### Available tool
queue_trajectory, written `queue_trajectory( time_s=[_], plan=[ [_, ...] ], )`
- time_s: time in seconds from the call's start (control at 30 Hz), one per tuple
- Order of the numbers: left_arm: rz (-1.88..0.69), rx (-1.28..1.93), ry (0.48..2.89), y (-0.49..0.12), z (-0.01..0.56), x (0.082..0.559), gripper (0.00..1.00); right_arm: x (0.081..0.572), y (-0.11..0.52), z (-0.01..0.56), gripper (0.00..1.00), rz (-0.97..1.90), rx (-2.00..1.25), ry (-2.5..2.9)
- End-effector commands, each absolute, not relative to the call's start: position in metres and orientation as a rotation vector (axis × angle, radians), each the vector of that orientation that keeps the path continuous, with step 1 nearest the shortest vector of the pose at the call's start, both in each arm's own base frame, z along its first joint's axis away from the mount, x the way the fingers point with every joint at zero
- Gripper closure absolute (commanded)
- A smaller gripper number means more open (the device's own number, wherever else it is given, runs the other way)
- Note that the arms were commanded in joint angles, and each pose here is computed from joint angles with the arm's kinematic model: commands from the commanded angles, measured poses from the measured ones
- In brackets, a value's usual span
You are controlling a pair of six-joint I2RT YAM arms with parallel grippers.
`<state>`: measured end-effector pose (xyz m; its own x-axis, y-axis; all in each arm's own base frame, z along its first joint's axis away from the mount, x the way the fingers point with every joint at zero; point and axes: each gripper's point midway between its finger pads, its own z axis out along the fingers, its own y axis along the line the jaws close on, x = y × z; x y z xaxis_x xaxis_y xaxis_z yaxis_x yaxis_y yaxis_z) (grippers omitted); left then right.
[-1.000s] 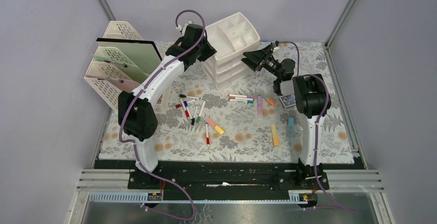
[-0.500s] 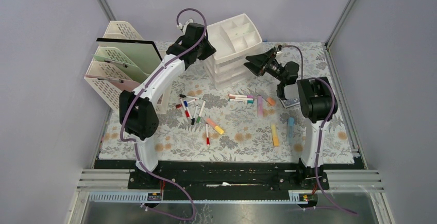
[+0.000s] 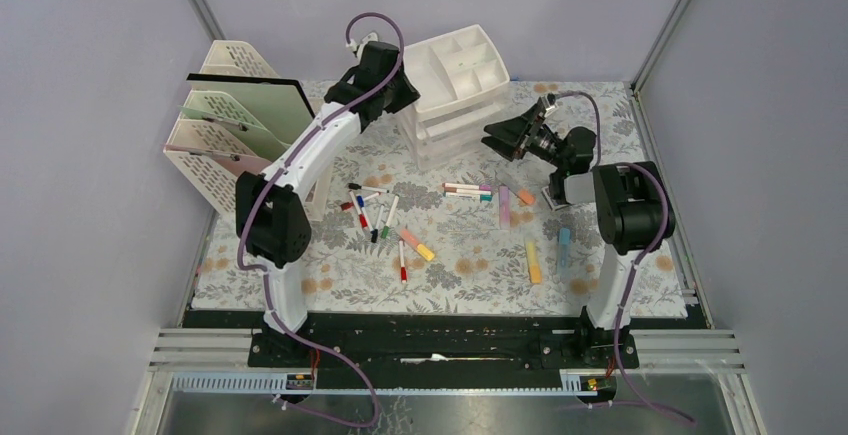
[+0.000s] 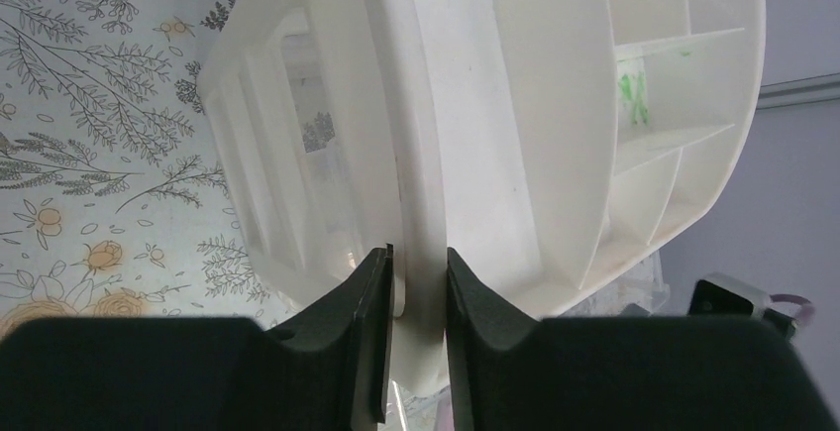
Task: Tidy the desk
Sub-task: Open the drawer in the storage box.
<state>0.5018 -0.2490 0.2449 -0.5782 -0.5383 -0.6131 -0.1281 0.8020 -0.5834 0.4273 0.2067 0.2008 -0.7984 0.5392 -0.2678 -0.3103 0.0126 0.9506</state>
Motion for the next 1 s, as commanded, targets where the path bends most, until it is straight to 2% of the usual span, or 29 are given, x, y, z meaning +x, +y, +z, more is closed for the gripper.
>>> queue_trajectory(
  time_s=[0.0,0.17,0.23,0.33,0.5,0.63,0.8,0.97],
  plan=[
    [-0.611,-0.493,2.082,-0.235,0.253,0.522,0.67,0.393,0.207,0.221,0.23,1.747,-0.072,1.716],
    [-0.667,-0.448,2.022,-0.227,0.28,0.521,0.45,0.374,0.197,0.204,0.17,1.638,-0.199,1.846],
    [-0.699,-0.418,1.989,-0.223,0.293,0.518,0.39,0.368,0.194,0.199,0.17,1.589,-0.265,1.888],
    [-0.702,-0.359,1.943,-0.214,0.315,0.511,0.28,0.361,0.183,0.201,0.16,1.415,-0.407,1.934],
    [-0.686,-0.201,1.861,-0.201,0.353,0.477,0.03,0.335,0.164,0.201,0.15,1.206,-0.631,2.03],
    [-0.722,-0.091,1.8,-0.195,0.368,0.441,0.01,0.322,0.151,0.213,0.15,1.082,-0.787,2.041],
    [-0.937,-0.024,1.665,-0.184,0.368,0.389,0.01,0.309,0.135,0.218,0.14,0.966,-0.868,2.049],
    [-1.026,-0.008,1.756,-0.176,0.329,0.342,0.01,0.311,0.107,0.216,0.14,0.939,-0.767,2.073]
  ],
)
